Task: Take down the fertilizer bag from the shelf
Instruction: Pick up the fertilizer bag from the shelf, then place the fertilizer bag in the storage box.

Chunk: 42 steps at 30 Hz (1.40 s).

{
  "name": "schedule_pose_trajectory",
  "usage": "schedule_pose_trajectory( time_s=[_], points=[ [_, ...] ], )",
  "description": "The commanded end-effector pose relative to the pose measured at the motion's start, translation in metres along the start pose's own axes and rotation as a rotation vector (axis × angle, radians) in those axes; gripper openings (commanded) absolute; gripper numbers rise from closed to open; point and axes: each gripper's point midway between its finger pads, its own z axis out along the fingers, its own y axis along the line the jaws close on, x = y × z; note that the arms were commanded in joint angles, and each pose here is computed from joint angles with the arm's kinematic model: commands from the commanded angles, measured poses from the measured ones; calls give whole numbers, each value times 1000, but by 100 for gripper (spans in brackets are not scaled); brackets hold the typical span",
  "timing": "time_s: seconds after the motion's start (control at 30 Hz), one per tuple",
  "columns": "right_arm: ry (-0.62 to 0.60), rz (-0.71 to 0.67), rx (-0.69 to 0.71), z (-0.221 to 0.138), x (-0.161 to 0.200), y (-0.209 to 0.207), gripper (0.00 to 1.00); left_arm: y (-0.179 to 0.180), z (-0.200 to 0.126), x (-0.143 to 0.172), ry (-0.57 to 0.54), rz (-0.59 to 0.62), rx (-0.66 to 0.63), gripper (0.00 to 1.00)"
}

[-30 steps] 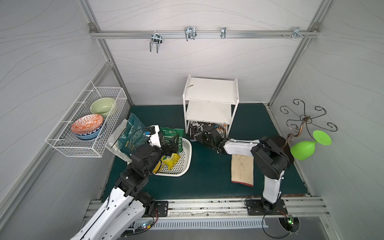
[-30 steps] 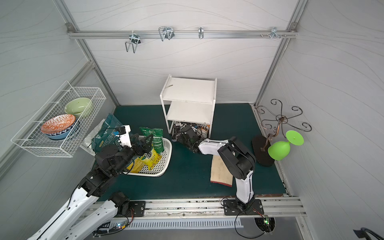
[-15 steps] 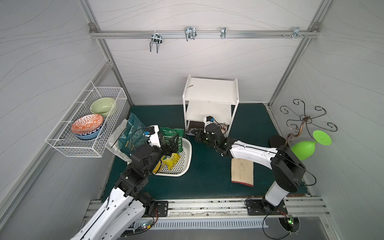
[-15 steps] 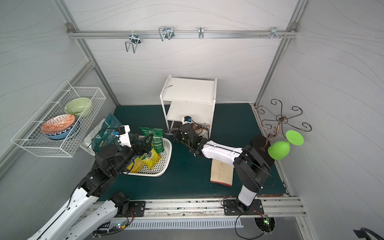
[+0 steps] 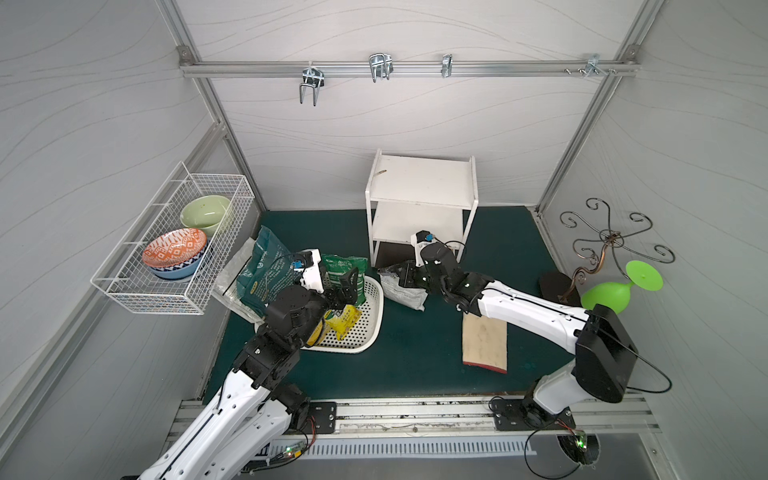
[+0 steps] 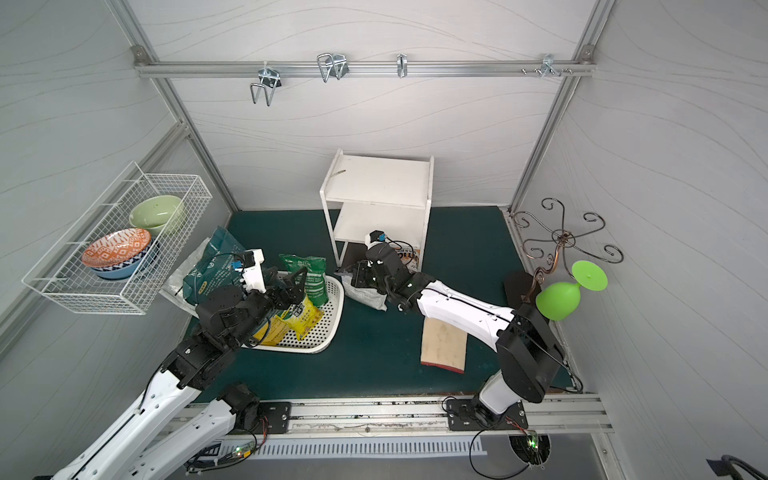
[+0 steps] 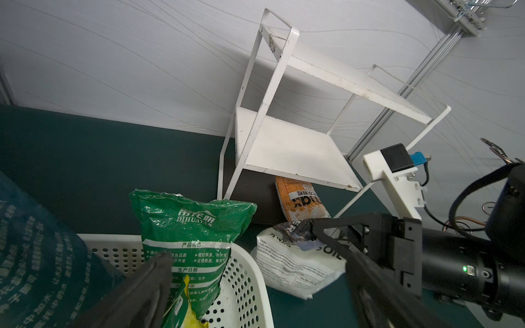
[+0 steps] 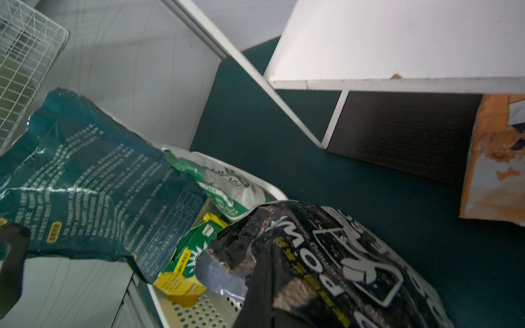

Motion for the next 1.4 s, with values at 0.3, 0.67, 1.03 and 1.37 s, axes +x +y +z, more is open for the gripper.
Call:
schedule_pose_trajectory(
  time_s=[0.3,0.67,1.03,1.37],
  points=[
    [99,-113,-327,-80,-18,85,0,-12,5,-48,-45,-60,50,99],
    [178,-250,-517,-123,-12,139,0,6,25,-62,12,-234,69,99],
    [262,-340,-701,-125,10,196,0,20,23,-69,-6,-253,22,99],
    [328,-373,-769,-101,31,219,0,27,15,-69,-33,-252,-15,99]
  ],
)
